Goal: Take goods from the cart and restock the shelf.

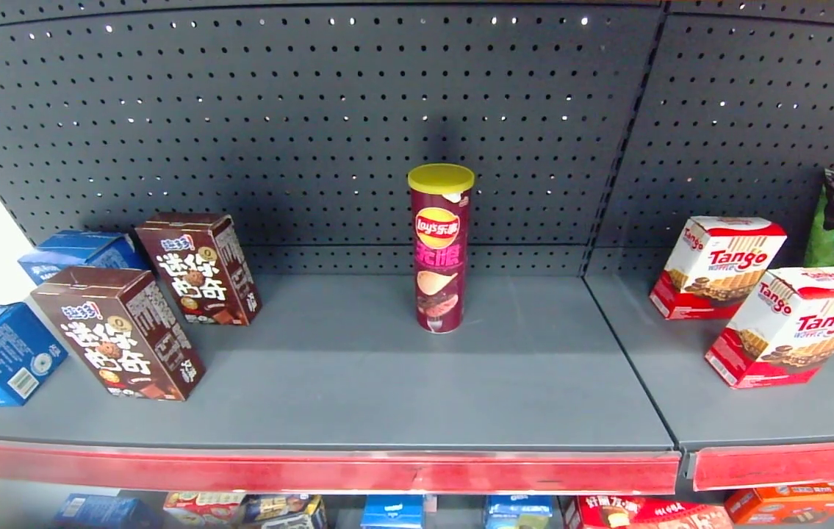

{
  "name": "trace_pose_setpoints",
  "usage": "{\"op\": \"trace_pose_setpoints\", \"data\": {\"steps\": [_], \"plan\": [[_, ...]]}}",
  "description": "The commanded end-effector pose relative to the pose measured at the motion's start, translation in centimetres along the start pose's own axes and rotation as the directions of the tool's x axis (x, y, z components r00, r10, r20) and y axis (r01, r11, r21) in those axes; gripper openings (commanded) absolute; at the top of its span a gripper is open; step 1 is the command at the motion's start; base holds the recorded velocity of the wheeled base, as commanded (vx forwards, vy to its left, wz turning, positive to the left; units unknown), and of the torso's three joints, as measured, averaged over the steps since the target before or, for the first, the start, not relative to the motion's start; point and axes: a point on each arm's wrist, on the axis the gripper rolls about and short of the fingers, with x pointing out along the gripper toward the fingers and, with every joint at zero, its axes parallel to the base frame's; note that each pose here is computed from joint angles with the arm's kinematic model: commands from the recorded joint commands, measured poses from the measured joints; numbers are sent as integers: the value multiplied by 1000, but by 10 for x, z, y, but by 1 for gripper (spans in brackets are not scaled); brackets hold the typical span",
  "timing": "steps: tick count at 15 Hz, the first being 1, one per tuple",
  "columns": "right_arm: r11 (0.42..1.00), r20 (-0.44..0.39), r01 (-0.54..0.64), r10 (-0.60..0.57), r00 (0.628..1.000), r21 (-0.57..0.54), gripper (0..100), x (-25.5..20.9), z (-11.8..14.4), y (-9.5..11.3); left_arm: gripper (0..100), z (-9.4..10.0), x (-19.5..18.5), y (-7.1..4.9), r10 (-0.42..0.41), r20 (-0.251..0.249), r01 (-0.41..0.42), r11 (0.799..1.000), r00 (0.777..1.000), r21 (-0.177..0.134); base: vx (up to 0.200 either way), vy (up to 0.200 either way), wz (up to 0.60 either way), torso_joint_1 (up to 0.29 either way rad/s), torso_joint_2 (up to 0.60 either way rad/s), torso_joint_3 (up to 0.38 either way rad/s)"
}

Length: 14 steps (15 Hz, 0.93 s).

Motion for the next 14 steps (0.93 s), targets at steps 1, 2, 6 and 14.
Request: {"op": "trace_pose_setpoints", "data": {"steps": [1, 2, 6, 14], "plan": [[1000, -4, -2, 2, 1000, -4, 100, 1, -1, 0, 100, 0, 0, 0, 2, 2, -2, 1000, 1000, -1, -200, 0, 0, 12, 2, 2], [1000, -5, -1, 1, 1000, -2, 100, 1, -1, 1, 100, 0, 0, 0, 1, 2, -1, 1000, 1000, -1, -200, 0, 0, 22, 2, 2], [1000, -2, -2, 2, 1000, 3, 100, 1, 0, 0, 100, 0, 0, 0, -1, 2, 1, 1000, 1000, -1, -100, 0, 0, -5, -1, 1], [1000, 0, -3, 3, 1000, 4, 100, 1, -1, 0, 100, 0, 0, 0, -1, 2, 1, 1000, 1000, -1, 0, 0, 0, 0, 0, 0]]}}
